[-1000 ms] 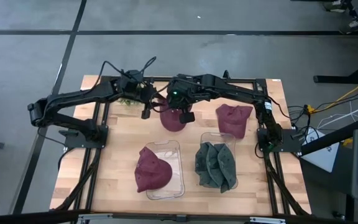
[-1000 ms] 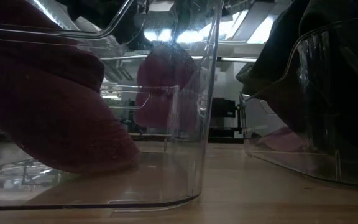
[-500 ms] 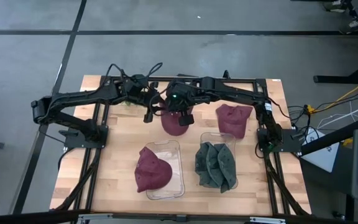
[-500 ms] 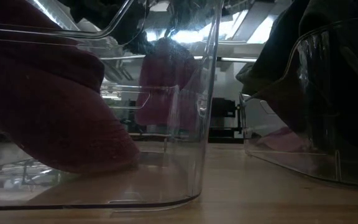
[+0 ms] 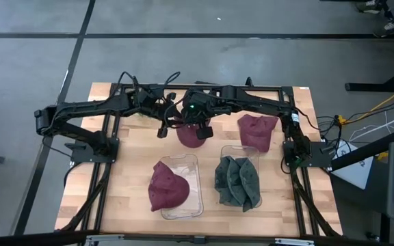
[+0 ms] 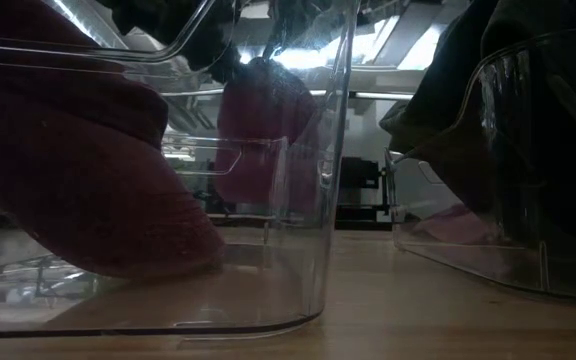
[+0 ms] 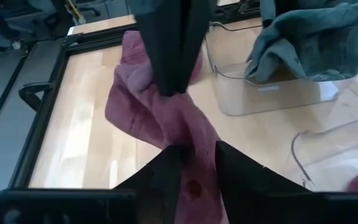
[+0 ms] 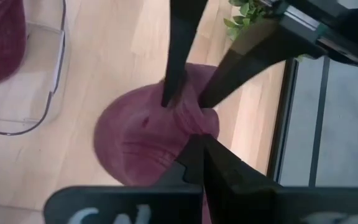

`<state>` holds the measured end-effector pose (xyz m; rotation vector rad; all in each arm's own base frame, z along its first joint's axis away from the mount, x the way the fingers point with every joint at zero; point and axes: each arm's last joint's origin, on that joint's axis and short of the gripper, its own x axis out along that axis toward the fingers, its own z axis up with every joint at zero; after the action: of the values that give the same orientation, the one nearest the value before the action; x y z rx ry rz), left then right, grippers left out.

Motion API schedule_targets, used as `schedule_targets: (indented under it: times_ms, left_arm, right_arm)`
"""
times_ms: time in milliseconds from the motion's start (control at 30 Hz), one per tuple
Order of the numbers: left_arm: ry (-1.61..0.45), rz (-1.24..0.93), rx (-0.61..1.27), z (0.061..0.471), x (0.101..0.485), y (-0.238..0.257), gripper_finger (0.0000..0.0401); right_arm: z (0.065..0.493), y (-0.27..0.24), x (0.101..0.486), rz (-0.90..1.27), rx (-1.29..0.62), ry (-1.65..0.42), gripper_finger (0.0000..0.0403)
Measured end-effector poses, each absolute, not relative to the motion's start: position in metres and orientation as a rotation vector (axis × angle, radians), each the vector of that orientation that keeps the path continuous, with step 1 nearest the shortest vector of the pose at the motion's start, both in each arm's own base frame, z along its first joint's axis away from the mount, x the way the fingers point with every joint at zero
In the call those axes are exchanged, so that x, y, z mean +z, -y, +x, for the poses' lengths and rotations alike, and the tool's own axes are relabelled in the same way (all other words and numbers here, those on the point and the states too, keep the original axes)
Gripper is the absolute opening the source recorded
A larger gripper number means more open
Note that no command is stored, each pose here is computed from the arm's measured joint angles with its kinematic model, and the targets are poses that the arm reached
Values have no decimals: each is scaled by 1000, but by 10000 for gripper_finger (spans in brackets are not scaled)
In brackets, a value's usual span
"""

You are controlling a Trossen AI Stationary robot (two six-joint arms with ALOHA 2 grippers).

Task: Pick & Place hat
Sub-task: Put the left pink cap into the left transparent bin

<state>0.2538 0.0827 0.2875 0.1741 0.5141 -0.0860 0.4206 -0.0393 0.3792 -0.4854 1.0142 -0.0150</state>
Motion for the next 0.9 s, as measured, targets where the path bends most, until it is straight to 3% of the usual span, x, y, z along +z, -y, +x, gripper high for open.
schedule_targets:
  times_ms: [333,900]
  left_arm:
    - [-507,195,-110,257,288,-75,8]
    - [-494,227,-106,258,289,-73,4]
  right_arm:
    - [421,39,379,-481,-7,-1012,9]
    - [420,38,378,-468,18,-1019,24]
